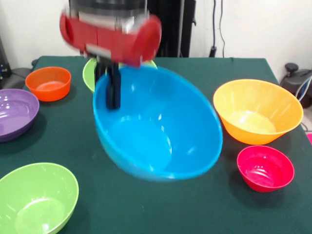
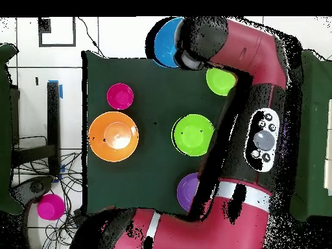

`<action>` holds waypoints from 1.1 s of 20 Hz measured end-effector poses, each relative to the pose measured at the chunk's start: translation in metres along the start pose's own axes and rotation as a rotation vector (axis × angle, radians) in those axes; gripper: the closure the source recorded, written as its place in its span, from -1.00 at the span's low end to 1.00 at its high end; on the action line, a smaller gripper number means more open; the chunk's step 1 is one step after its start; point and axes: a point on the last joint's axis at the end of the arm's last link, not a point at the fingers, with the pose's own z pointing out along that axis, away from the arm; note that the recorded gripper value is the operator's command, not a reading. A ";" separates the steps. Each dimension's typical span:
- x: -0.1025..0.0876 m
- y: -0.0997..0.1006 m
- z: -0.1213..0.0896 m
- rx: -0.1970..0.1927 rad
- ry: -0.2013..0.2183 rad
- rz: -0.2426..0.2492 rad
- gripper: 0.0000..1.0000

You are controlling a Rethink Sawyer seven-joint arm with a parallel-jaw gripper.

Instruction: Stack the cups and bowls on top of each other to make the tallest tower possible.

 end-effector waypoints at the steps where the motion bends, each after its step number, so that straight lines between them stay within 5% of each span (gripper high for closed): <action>1: 0.000 0.000 -0.007 -0.002 -0.002 0.001 1.00; 12: 0.033 -0.016 -0.106 0.013 0.013 0.019 1.00; 22: 0.080 -0.041 -0.120 0.059 0.063 0.014 1.00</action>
